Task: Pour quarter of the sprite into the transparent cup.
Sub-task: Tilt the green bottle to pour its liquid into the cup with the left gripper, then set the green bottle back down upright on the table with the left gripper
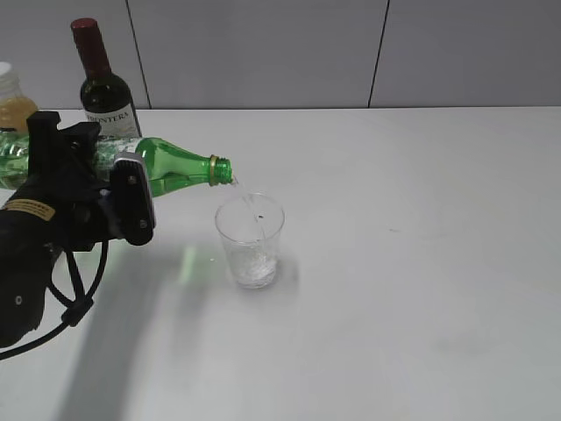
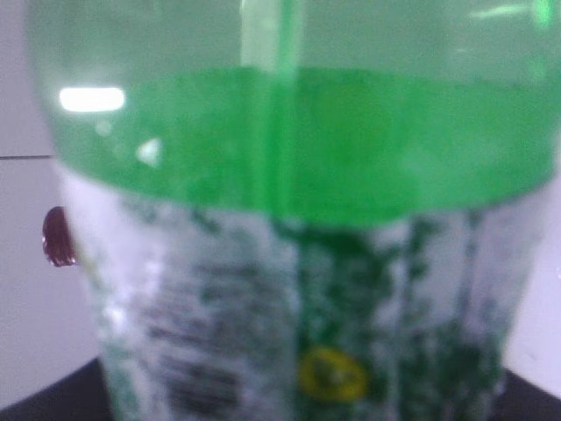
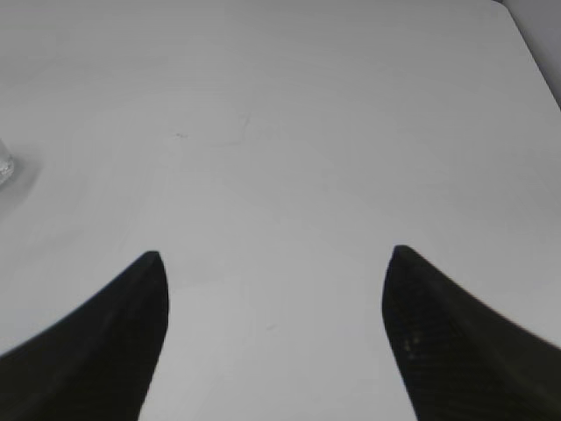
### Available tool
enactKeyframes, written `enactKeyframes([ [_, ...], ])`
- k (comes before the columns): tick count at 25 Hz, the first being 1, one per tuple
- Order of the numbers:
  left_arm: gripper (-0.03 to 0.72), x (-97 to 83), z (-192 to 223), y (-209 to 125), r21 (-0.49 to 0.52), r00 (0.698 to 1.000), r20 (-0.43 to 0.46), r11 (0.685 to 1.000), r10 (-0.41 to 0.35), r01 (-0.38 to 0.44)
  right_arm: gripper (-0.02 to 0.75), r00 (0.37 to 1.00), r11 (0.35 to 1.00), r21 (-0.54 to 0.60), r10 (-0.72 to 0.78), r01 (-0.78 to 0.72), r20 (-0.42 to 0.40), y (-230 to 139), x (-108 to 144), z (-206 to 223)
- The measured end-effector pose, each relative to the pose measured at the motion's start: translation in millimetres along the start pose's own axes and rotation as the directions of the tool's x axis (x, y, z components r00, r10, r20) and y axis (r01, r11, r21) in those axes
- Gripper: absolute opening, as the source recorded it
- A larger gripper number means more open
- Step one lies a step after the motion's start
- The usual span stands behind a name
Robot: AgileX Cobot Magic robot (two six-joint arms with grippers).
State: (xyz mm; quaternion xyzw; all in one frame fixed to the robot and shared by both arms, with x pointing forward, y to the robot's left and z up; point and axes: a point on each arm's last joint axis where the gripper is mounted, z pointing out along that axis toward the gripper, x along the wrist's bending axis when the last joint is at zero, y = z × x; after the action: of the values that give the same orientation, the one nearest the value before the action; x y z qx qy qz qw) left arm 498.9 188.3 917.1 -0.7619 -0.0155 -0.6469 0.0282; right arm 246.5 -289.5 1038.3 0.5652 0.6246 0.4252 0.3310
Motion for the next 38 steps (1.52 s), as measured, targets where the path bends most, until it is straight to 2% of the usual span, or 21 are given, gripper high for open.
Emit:
enactKeyframes([
  [7, 0.447, 0.0, 0.0, 0.1, -0.001, 1.000, 0.000, 1.000, -0.012, 0.012, 0.585, 1.000, 1.000, 0.000, 0.000, 0.000, 0.000, 0.0, 0.0, 0.0],
  [13, 0.447, 0.1, 0.0, 0.2, -0.003, 0.995, 0.000, 0.995, -0.103, 0.103, 0.585, 1.000, 1.000, 0.000, 0.000, 0.000, 0.000, 0.0, 0.0, 0.0],
  [17, 0.447, 0.4, 0.0, 1.4, -0.016, 0.975, 0.000, 0.975, -0.221, 0.221, 0.585, 1.000, 1.000, 0.000, 0.000, 0.000, 0.000, 0.0, 0.0, 0.0],
  [20, 0.447, 0.5, 0.0, 1.9, -0.022, 0.930, 0.003, 0.930, -0.367, 0.367, 0.585, 1.000, 1.000, 0.000, 0.000, 0.000, 0.000, 0.0, 0.0, 0.0],
  [23, 0.447, 0.5, 0.0, 2.0, -0.021, 0.835, 0.008, 0.835, -0.550, 0.550, 0.585, 1.000, 1.000, 0.000, 0.000, 0.000, 0.000, 0.0, 0.0, 0.0],
  [26, 0.447, 0.5, 0.0, 2.1, -0.020, 0.697, 0.013, 0.697, -0.717, 0.717, 0.585, 1.000, 1.000, 0.000, 0.000, 0.000, 0.000, 0.0, 0.0, 0.0],
  [28, 0.447, 0.5, 0.0, 2.1, -0.019, 0.613, 0.015, 0.612, -0.790, 0.790, 0.585, 1.000, 1.000, 0.000, 0.000, 0.000, 0.000, 0.0, 0.0, 0.0],
  [32, 0.447, 0.5, 0.0, 2.1, -0.015, 0.449, 0.018, 0.449, -0.893, 0.893, 0.585, 1.000, 1.000, 0.000, 0.000, 0.000, 0.000, 0.0, 0.0, 0.0],
  [36, 0.447, 0.8, 0.0, 3.1, -0.018, 0.289, 0.030, 0.289, -0.957, 0.957, 0.585, 1.000, 1.000, 0.000, 0.000, 0.000, 0.000, 0.0, 0.0, 0.0],
  [38, 0.447, 1.2, -0.1, 4.8, -0.025, 0.238, 0.048, 0.237, -0.970, 0.971, 0.585, 1.000, 1.000, 0.001, 0.000, 0.000, 0.000, -0.1, 0.0, 0.0],
])
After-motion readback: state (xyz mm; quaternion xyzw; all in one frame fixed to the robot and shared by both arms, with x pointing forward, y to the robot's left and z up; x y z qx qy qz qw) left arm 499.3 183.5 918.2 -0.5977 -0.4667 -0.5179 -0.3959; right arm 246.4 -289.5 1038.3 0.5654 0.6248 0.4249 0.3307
